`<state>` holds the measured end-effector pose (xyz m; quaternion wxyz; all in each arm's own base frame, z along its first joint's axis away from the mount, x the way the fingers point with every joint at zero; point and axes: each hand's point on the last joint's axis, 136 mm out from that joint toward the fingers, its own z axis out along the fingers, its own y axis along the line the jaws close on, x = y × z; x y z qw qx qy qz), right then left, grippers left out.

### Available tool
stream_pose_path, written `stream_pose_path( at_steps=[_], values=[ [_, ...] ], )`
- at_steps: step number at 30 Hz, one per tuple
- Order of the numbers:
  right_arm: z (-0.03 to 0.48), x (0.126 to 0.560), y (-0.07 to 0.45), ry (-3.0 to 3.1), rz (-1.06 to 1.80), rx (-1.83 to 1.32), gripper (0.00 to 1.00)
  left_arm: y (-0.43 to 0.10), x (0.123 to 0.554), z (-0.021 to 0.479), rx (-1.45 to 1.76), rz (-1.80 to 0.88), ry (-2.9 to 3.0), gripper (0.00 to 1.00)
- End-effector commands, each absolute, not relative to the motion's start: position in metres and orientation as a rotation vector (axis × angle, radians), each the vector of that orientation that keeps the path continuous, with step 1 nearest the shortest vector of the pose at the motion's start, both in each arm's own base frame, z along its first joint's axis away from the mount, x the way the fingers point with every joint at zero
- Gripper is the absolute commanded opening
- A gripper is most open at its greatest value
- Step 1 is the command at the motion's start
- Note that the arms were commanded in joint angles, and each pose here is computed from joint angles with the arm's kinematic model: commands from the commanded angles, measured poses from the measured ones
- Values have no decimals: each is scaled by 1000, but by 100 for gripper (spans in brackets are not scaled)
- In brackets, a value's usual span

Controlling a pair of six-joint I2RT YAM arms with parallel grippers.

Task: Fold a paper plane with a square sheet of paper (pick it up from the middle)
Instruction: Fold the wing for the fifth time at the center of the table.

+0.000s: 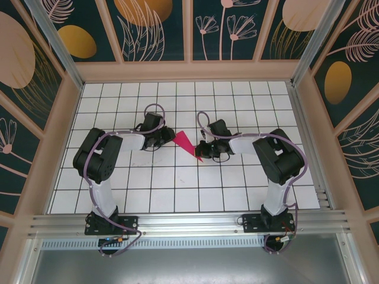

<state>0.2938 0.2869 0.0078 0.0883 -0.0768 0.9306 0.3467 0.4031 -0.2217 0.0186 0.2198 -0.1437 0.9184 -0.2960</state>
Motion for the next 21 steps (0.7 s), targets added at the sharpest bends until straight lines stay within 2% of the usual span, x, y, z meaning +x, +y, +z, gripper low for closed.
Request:
stream_pose_path(
  at_steps=[1, 7, 11, 16, 21],
  values=[
    [-80, 236, 219, 3124, 567, -117, 0, -184, 408, -2, -460, -611, 2568, 26],
    [-60, 252, 237, 3046, 647, -145, 0, -176, 411, 21, -401, -565, 2531, 32],
    [-27, 272, 263, 2933, 743, -198, 5, -171, 412, 42, -378, -540, 2489, 36],
    [40, 301, 297, 2718, 896, -267, 19, -176, 400, 65, -311, -626, 2441, 51],
    [103, 317, 313, 2515, 991, -312, 35, -181, 386, 80, -264, -706, 2405, 60]
  ],
)
